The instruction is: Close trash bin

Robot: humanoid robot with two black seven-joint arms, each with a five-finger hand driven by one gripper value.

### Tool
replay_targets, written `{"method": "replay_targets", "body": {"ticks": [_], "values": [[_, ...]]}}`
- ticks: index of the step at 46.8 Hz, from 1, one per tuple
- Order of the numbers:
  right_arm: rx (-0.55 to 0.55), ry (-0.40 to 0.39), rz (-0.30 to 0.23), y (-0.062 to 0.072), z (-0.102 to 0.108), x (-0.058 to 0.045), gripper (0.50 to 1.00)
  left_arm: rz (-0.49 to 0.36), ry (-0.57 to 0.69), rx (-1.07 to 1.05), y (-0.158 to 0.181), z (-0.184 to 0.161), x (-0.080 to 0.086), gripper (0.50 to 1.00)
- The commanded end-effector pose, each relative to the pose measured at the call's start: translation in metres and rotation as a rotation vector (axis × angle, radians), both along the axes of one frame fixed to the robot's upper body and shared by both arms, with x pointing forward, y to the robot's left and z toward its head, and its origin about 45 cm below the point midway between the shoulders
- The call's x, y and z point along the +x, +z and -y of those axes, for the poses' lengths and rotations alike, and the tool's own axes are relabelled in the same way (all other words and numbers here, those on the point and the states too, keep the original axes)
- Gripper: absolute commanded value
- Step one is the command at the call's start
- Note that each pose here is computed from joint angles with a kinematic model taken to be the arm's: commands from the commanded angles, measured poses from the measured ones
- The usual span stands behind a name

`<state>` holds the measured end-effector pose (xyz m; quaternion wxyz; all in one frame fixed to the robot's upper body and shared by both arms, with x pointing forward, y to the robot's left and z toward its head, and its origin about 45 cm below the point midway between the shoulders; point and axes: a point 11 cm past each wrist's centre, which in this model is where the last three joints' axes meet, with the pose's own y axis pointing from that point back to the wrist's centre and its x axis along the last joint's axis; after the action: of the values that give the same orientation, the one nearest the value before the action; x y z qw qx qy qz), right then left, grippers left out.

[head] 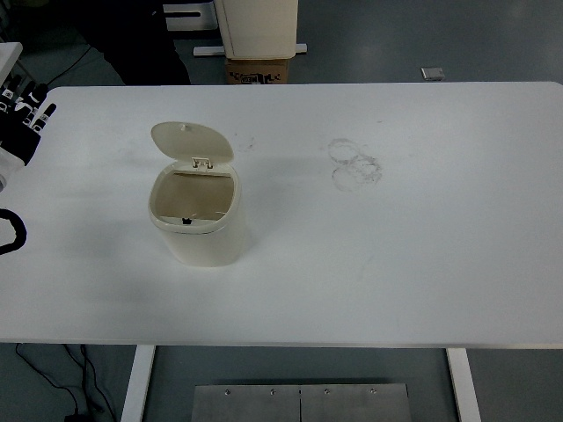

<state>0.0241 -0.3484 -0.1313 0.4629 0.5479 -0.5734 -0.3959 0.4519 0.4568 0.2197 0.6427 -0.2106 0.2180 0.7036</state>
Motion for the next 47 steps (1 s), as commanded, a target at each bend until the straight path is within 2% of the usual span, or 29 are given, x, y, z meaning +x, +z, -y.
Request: {"method": "replay_targets", "body": {"ticks": [1, 16, 22, 33, 47], "values": [[0.0, 0.0, 0.0, 0.0, 0.0, 0.0, 0.991, 0.004, -0.001, 0.003, 0.002, -0.001, 0.0, 1.0], [0.0, 0.0, 0.0, 0.0, 0.0, 0.0, 0.991, 0.01, -0.001, 0.019, 0.01, -0.003, 0.003, 1.0], [0.0, 0.0, 0.001, 0.0, 0.0, 0.0, 0.991, 0.003, -0.037, 0.063, 0.018, 0.001, 0.008, 1.0], [0.0, 0.0, 0.0, 0.0, 0.0, 0.0, 0.991, -0.013, -0.173, 0.224, 0.045, 0.02, 0.021, 1.0], [0.0, 0.0, 0.001, 0.0, 0.0, 0.0, 0.991, -0.061, -0.427, 0.512, 0.086, 0.064, 0.032, 1.0]]}}
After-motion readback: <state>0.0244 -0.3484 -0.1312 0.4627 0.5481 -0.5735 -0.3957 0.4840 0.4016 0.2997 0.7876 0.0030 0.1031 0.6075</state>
